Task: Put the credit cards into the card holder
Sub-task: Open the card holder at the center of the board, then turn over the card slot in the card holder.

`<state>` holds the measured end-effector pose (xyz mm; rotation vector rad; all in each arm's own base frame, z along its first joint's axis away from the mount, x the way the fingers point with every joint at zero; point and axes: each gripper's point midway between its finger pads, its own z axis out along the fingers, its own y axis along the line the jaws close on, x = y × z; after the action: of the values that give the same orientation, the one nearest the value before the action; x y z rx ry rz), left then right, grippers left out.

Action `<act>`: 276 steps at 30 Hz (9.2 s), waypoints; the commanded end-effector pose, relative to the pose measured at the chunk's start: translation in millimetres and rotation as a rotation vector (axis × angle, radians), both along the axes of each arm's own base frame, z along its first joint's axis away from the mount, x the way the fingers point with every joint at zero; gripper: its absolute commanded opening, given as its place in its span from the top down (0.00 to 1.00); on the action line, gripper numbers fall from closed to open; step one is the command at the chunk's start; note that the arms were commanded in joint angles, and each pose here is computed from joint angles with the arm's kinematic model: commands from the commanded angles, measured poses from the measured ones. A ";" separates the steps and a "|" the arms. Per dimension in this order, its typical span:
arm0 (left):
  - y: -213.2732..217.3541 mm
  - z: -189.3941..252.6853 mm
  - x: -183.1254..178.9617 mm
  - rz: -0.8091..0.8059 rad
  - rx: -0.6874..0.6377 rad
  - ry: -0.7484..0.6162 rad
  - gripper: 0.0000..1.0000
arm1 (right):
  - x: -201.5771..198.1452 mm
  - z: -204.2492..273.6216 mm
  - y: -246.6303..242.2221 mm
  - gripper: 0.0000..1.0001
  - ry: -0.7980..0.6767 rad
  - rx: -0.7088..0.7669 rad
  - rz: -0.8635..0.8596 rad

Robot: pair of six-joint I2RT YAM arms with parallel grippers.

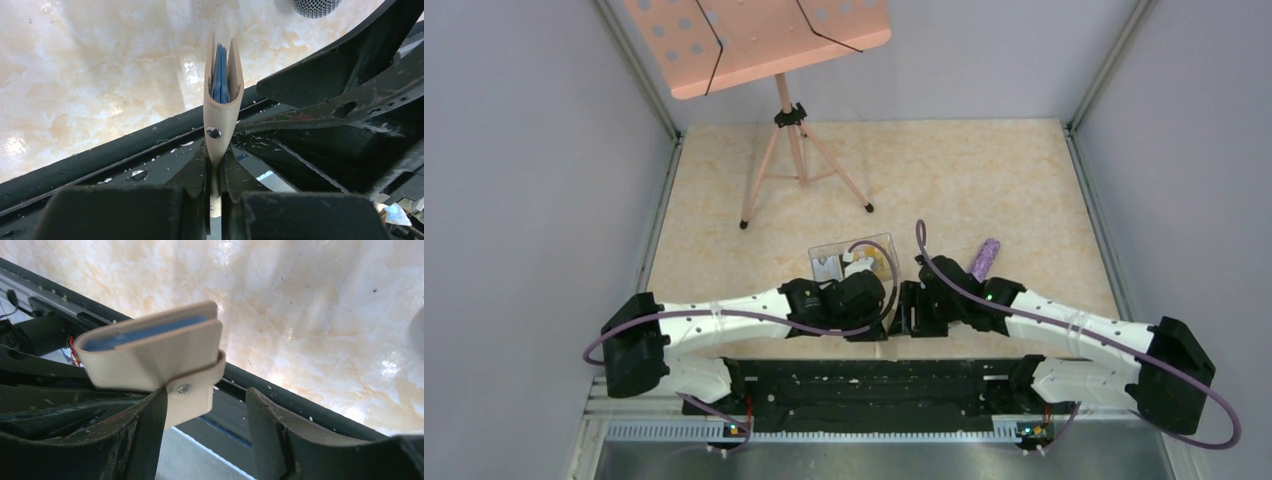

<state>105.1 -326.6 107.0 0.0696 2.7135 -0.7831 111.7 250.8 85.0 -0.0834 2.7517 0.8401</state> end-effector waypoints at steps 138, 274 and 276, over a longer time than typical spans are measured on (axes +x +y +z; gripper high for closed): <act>-11.0 55.6 -27.7 -0.205 -0.656 0.007 1.00 | -28.4 15.8 -13.4 0.48 0.084 0.363 0.152; 18.1 154.0 69.7 -0.828 -0.700 -0.380 1.00 | 117.1 159.7 17.7 0.35 -0.215 0.364 0.626; 18.2 154.0 69.9 -0.829 -0.697 -0.385 1.00 | 110.8 161.7 19.2 0.35 -0.200 0.401 0.651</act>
<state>179.8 -307.8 245.9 1.0170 1.9378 -1.6515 230.1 276.2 252.0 -0.8999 2.3281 1.4192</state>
